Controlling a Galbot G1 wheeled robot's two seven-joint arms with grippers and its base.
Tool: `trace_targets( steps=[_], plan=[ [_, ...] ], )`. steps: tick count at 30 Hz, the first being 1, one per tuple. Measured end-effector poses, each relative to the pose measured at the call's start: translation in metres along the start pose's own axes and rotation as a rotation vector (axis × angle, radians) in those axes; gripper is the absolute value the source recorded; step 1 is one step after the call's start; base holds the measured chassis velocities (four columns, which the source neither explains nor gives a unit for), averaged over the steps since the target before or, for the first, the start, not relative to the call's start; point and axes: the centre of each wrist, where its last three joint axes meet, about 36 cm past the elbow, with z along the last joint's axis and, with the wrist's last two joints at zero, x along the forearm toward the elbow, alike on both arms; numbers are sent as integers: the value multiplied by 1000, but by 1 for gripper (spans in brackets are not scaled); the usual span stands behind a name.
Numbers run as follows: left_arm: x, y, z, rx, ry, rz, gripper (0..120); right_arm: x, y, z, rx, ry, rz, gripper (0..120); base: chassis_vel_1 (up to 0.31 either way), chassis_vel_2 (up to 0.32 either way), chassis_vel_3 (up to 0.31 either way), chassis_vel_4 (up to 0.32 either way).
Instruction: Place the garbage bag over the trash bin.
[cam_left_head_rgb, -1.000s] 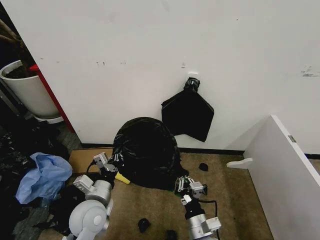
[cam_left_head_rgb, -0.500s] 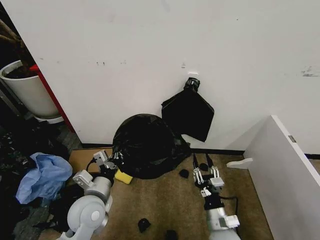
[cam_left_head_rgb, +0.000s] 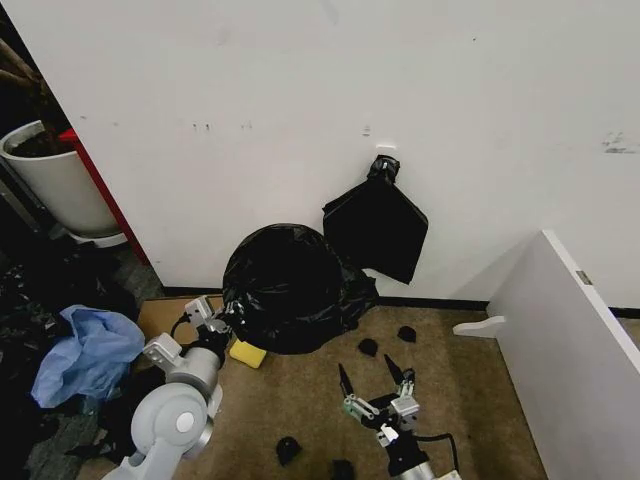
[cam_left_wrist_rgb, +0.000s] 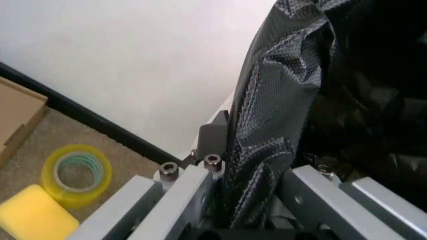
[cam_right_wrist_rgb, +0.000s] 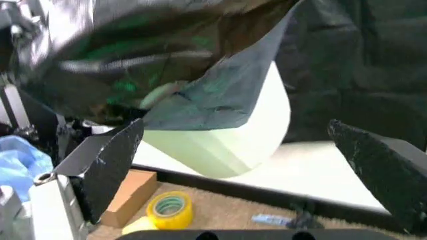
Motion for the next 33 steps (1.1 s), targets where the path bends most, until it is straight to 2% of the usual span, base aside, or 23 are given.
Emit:
trace_targets(
  steps=[7, 13, 16, 19, 23, 25, 27, 31, 33],
  plan=[
    [4, -5, -1, 11, 16, 12, 1, -16, -16, 17, 196, -77, -73, 100, 0, 0, 0, 0],
    [6, -8, 0, 14, 19, 19, 1, -18, -20, 21, 236, -95, -125, 97, 0, 0, 0, 0],
    [9, -12, 0, 18, 22, 30, 1, -21, -20, 23, 283, -106, -153, 82, 0, 0, 0, 0],
    [10, -14, 1, 20, 23, 35, 1, -25, -18, 22, 320, -111, -139, 77, 0, 0, 0, 0],
    [11, -18, 5, 29, 35, 45, 1, -33, -9, 22, 419, -112, -85, 58, 0, 0, 0, 0],
    [11, -19, 6, 31, 40, 48, 1, -35, -5, 22, 427, -112, -76, 49, 0, 0, 0, 0],
    [11, -20, 6, 31, 41, 48, 1, -36, -4, 22, 426, -111, -74, 47, 0, 0, 0, 0],
    [11, -20, 6, 32, 42, 48, 1, -41, -2, 26, 418, -116, -65, 27, 0, 0, 0, 0],
    [11, -20, 6, 32, 42, 48, 1, -41, -2, 26, 418, -116, -65, 27, 0, 0, 0, 0]
  ],
)
